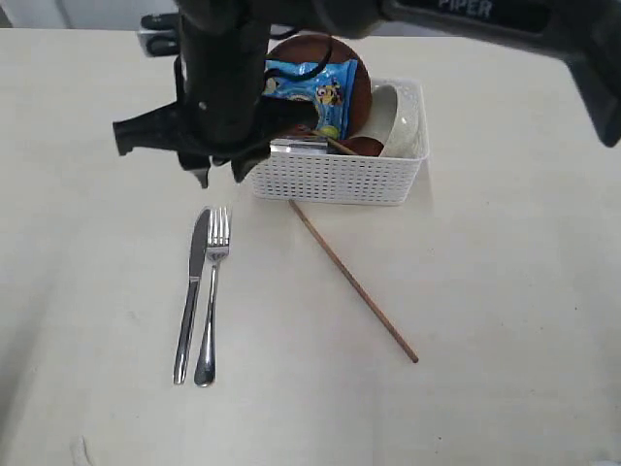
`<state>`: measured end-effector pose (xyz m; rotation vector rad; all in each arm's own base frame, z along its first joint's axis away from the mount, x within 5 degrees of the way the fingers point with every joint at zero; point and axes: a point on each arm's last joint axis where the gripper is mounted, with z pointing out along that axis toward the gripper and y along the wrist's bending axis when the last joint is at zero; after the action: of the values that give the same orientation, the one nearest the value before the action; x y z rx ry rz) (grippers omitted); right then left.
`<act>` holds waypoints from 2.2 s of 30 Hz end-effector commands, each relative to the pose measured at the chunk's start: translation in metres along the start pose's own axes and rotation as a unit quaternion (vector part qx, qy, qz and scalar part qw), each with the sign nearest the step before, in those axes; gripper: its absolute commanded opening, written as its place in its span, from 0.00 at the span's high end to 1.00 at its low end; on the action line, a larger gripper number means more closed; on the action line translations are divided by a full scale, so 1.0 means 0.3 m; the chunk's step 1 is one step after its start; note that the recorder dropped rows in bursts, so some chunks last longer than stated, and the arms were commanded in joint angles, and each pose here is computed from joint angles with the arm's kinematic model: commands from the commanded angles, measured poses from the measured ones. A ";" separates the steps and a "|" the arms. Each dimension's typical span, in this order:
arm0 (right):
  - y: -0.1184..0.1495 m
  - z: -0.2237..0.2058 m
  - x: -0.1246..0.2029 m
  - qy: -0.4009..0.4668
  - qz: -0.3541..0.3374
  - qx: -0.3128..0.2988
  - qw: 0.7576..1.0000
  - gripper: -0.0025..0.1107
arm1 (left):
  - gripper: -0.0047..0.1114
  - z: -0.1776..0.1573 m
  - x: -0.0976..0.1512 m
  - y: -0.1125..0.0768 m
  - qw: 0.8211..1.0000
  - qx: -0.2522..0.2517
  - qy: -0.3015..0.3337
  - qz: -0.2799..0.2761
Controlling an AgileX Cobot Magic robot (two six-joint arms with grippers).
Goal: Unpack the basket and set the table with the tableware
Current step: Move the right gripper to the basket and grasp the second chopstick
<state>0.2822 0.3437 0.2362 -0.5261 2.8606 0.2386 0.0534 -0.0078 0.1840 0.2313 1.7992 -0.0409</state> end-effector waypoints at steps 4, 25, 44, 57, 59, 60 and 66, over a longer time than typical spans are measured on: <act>-0.149 -0.080 -0.096 -0.074 -0.024 0.067 0.995 0.67 | 0.96 0.000 0.000 0.000 1.000 -0.001 -0.004 -0.001; -0.163 0.198 -0.188 -0.132 -0.295 0.155 0.934 0.67 | 0.96 0.000 0.000 0.000 1.000 -0.001 -0.004 -0.001; -0.177 0.241 -0.189 -0.122 -0.314 0.176 0.925 0.98 | 0.96 0.000 0.000 0.000 1.000 -0.001 -0.004 -0.001; -0.175 0.276 -0.188 -0.124 -0.311 0.172 0.927 0.61 | 0.96 0.000 0.000 0.000 1.000 -0.001 -0.004 -0.001; -0.180 0.282 -0.191 -0.125 -0.309 0.181 0.925 0.68 | 0.96 0.000 0.000 0.000 1.000 -0.001 -0.004 -0.001; -0.182 0.284 -0.191 -0.126 -0.307 0.184 0.925 0.73 | 0.96 0.000 0.000 0.000 1.000 -0.001 -0.004 -0.001; -0.183 0.284 -0.192 -0.126 -0.309 0.186 0.924 0.98 | 0.96 0.000 0.000 0.000 1.000 -0.001 -0.004 -0.001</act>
<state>0.3703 0.3293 0.1668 -1.1860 2.2349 -0.3329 0.0534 -0.0078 0.1840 0.2313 1.7992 -0.0409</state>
